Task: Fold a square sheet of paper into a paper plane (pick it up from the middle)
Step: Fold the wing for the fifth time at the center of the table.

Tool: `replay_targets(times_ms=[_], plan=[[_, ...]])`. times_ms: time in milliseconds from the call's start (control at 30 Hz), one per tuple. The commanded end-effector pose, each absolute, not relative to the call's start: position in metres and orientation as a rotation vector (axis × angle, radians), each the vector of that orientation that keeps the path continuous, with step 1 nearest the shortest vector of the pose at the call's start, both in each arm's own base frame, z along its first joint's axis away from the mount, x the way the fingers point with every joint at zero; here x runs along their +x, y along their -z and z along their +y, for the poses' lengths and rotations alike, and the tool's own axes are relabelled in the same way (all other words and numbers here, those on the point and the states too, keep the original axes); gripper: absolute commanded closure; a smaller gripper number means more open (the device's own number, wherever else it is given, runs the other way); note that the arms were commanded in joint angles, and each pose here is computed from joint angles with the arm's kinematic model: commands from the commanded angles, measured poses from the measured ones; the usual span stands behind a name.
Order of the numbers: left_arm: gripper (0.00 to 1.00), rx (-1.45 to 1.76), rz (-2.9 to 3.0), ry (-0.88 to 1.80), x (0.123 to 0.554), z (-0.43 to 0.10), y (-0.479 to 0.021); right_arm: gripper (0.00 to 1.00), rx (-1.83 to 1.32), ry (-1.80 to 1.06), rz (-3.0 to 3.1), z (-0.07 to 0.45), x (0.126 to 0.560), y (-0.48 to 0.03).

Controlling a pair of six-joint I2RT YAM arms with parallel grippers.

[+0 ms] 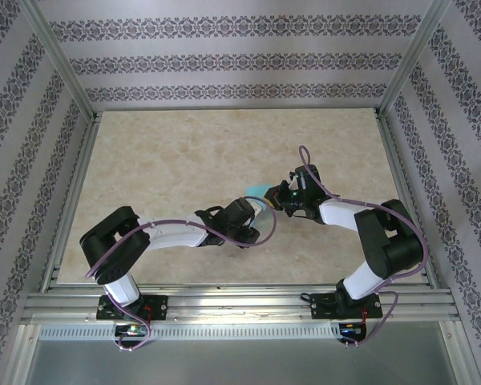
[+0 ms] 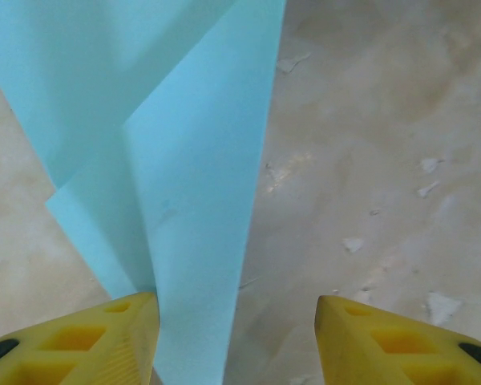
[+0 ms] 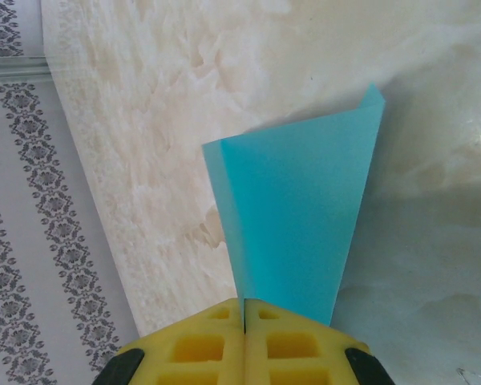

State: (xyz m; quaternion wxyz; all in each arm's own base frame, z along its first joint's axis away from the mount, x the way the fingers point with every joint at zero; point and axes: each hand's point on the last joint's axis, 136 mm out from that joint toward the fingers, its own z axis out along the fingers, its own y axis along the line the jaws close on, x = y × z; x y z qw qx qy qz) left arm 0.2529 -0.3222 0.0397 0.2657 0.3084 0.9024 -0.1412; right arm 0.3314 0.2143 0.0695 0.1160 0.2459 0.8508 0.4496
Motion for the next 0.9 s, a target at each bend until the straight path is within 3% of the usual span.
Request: replay_targets(times_ms=[0,400,867], plan=[[0.45,0.871,2.393,0.27,0.2594,-0.3241,-0.0455,1.0,0.727,-1.33,2.484,0.2159,0.3336,-0.0701],[0.52,0.947,2.355,0.043,0.2625,-0.3178,-0.0394,1.0,0.718,-1.343,2.478,0.2169,0.3332,-0.0749],[0.58,0.953,2.327,0.046,0.262,-0.3209,-0.044,1.0,0.72,-1.34,2.477,0.2158,0.3324,-0.0762]])
